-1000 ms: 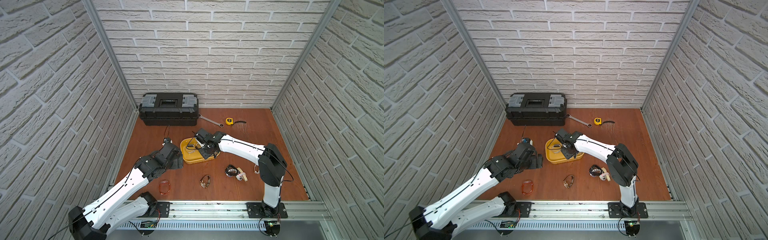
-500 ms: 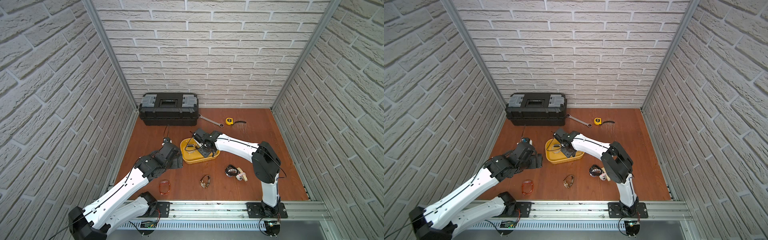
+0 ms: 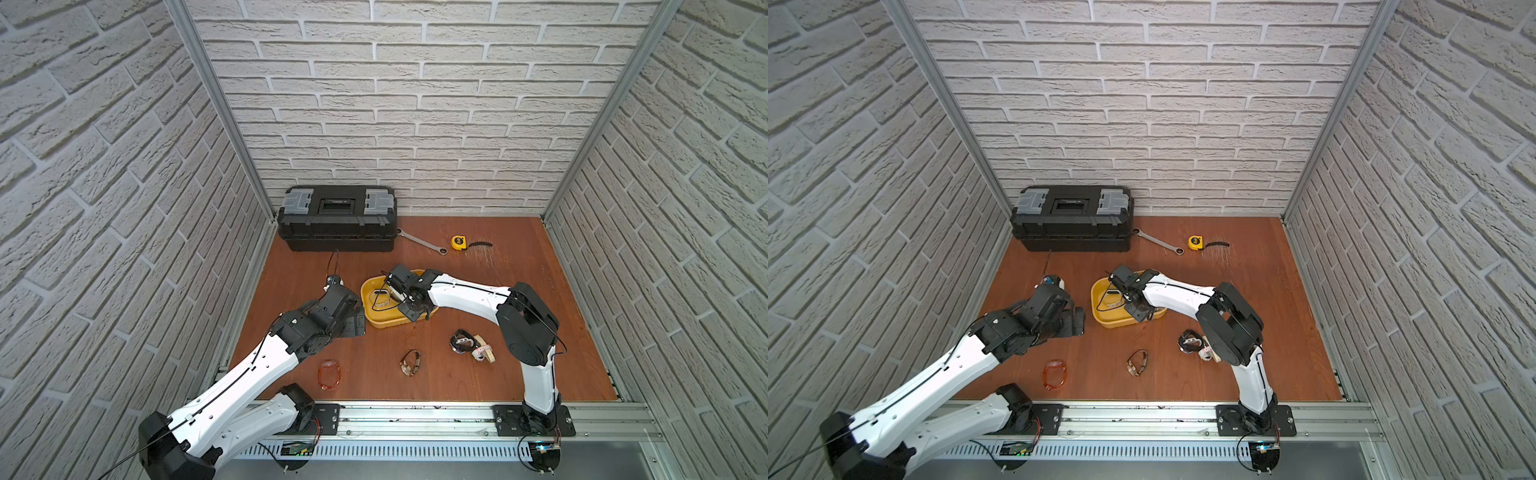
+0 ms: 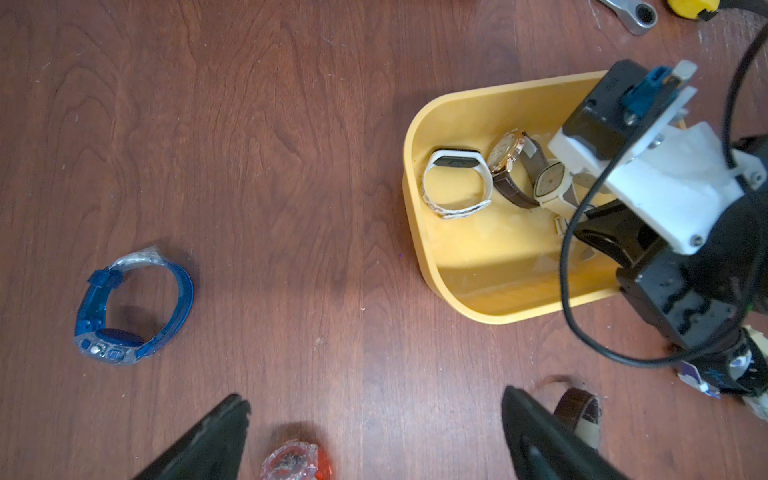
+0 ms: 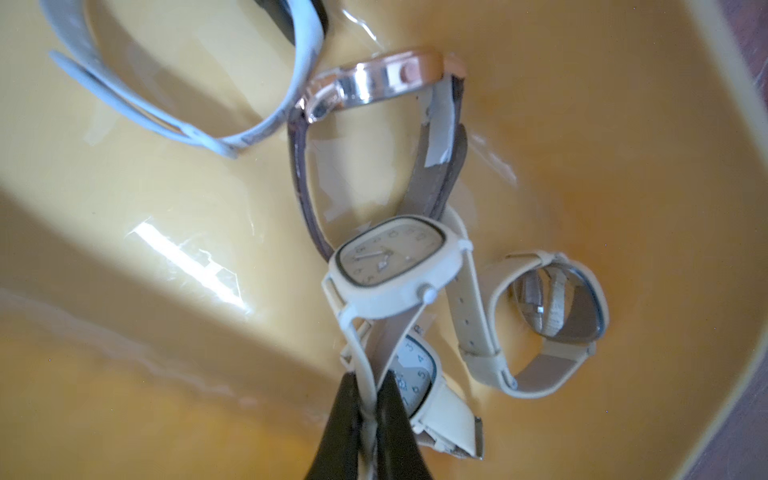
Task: Put the watch into the storage box
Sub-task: Place the watch in the storage box.
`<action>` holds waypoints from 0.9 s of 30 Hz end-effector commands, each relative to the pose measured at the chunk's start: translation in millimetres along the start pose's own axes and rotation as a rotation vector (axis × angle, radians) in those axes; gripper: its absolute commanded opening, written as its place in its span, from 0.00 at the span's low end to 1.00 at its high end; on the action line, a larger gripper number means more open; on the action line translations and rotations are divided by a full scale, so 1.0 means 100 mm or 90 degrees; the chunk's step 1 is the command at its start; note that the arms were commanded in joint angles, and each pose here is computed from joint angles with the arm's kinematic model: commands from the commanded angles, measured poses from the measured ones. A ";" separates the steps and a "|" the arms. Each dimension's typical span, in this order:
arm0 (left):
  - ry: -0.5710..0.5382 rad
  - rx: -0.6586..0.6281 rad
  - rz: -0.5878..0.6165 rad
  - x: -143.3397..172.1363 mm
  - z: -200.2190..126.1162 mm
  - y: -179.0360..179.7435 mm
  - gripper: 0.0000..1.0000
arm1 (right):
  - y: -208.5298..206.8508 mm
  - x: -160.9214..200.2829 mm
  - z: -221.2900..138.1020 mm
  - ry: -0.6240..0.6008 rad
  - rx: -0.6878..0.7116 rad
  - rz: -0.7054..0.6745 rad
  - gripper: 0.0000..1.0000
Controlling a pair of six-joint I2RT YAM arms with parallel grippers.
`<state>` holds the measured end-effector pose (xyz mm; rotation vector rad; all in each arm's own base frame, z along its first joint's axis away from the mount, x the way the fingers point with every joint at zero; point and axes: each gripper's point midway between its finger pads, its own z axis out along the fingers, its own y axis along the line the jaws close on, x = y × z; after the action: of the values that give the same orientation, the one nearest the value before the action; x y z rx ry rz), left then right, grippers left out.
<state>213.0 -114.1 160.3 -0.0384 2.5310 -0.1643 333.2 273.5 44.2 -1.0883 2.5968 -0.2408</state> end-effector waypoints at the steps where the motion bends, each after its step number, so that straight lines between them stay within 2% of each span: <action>1: -0.006 0.003 -0.002 -0.02 0.04 -0.01 0.98 | 0.02 0.05 -0.05 -0.002 -0.009 -0.007 0.21; 2: -0.005 0.002 -0.003 -0.02 0.04 -0.01 0.98 | 0.00 0.00 -0.16 -0.021 -0.013 -0.003 0.27; 6: -0.002 0.001 0.002 -0.02 0.03 -0.01 0.98 | 0.00 -0.05 -0.30 -0.058 -0.026 0.011 0.34; 20: 0.016 -0.001 -0.019 0.01 0.09 0.03 0.98 | -0.08 -0.09 -0.91 -0.144 -0.067 0.066 0.38; 23: 0.051 -0.016 -0.040 0.14 0.16 0.09 0.98 | -0.08 -0.11 -1.17 -0.189 -0.103 0.093 0.49; 27: 0.105 -0.029 -0.086 0.35 0.29 0.18 0.98 | 0.01 -0.09 -1.60 -0.290 -0.196 0.125 0.87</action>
<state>210.7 -104.4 131.8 -0.1463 2.6309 -0.1516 294.8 274.4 156.6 -0.9156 2.4396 0.1859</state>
